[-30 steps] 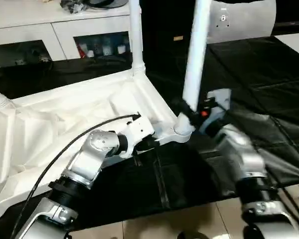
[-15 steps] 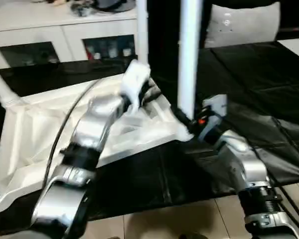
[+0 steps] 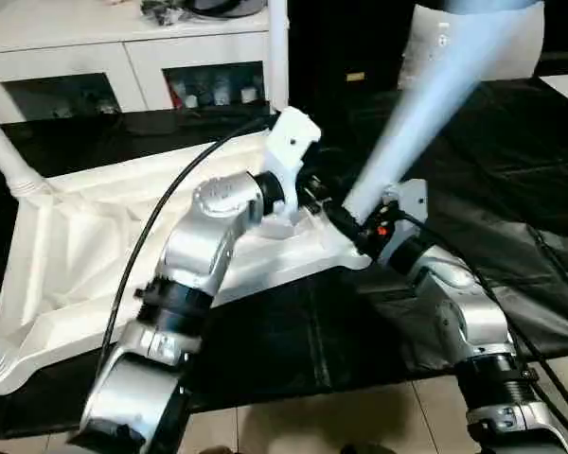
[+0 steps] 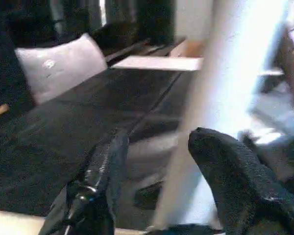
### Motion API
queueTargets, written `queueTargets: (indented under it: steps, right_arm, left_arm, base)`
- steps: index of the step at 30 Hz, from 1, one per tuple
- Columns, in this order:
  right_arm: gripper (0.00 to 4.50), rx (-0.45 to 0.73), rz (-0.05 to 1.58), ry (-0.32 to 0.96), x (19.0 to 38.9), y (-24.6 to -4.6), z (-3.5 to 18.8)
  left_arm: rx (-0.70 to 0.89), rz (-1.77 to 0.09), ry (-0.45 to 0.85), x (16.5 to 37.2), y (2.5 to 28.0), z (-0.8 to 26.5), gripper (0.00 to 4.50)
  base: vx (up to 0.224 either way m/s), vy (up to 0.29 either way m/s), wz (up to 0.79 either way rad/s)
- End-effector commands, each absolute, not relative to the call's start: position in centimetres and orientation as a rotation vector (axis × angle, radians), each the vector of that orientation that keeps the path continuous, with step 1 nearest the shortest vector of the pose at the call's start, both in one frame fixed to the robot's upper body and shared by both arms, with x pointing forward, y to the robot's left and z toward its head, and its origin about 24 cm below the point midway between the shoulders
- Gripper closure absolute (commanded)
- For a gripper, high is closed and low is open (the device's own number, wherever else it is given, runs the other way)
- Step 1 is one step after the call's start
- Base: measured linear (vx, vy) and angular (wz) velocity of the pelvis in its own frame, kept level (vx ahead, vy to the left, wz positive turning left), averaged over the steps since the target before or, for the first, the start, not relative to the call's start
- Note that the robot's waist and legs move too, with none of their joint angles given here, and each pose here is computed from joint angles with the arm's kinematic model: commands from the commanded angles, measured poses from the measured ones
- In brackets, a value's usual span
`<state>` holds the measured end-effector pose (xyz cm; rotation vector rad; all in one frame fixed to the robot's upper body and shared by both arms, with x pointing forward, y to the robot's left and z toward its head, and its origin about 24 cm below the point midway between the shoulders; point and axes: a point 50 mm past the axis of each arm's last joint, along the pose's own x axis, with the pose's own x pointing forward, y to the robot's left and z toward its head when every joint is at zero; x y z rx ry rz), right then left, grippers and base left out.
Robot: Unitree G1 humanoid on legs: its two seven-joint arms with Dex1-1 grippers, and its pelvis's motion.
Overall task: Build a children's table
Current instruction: Insert table leg to table base
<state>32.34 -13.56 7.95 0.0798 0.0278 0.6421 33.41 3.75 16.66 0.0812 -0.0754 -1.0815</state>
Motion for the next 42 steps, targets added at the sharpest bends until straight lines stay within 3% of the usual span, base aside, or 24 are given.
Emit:
queueTargets:
  steps: [1, 8, 9, 11, 14, 15, 20, 24, 31, 36, 37, 42]
  right_arm:
    - [2.62, 0.064, 0.662, 0.035, 32.4, -12.9, 8.0]
    - [2.62, 0.059, 0.62, 0.035, 32.6, -13.9, 8.1]
    - [2.62, 0.062, 0.601, 0.035, 32.7, -14.5, 8.2]
    - [2.62, 0.06, 0.575, 0.038, 32.7, -15.4, 8.3]
    - [2.62, 0.036, 0.535, 0.055, 32.8, -17.2, 8.3]
    - [2.62, 0.03, 0.526, 0.062, 32.8, -17.7, 8.3]
    - [2.62, 0.01, 0.505, 0.086, 32.6, -19.1, 8.2]
    - [2.62, 0.006, 0.497, 0.094, 32.4, -19.4, 8.1]
    - [2.62, 0.013, 0.51, 0.097, 32.1, -19.0, 8.0]
    - [2.62, 0.012, 0.509, 0.099, 32.1, -19.1, 8.0]
    - [2.62, 0.011, 0.508, 0.1, 32.1, -19.1, 8.0]
    - [2.62, 0.01, 0.512, 0.102, 32.1, -19.1, 8.1]
  left_arm:
    - [0.099, -1.157, -0.087, 32.6, 2.3, 16.7, 1.79]
    - [0.164, -0.988, -0.036, 34.6, 4.9, 15.8, 1.79]
    - [0.182, -0.963, -0.016, 35.0, 5.7, 15.5, 1.51]
    - [0.19, -0.947, 0.017, 35.2, 6.8, 14.9, 1.44]
    - [0.216, -0.981, 0.098, 35.0, 7.8, 13.2, 1.24]
    - [0.227, -1.004, 0.128, 34.7, 7.9, 12.5, 0.98]
    - [0.239, -1.127, 0.296, 33.4, 7.9, 9.1, 0.99]
    - [0.259, -1.116, 0.334, 33.4, 8.1, 7.8, 0.99]
    - [0.262, -1.09, 0.374, 33.9, 8.3, 6.6, 1.7]
    - [0.263, -1.088, 0.403, 34.0, 8.3, 5.8, 1.77]
    - [0.261, -1.082, 0.409, 34.1, 8.3, 5.8, 2.12]
    - [0.286, -1.055, 0.436, 34.4, 8.7, 5.3, 2.48]
  base:
    - [0.0, 0.0, 0.0]
    - [0.0, 0.0, 0.0]
    - [0.0, 0.0, 0.0]
    - [0.0, 0.0, 0.0]
    - [0.0, 0.0, 0.0]
    - [0.0, 0.0, 0.0]
    - [0.0, 0.0, 0.0]
    - [0.0, 0.0, 0.0]
    - [0.0, 0.0, 0.0]
    - [0.0, 0.0, 0.0]
    - [0.0, 0.0, 0.0]
    - [0.0, 0.0, 0.0]
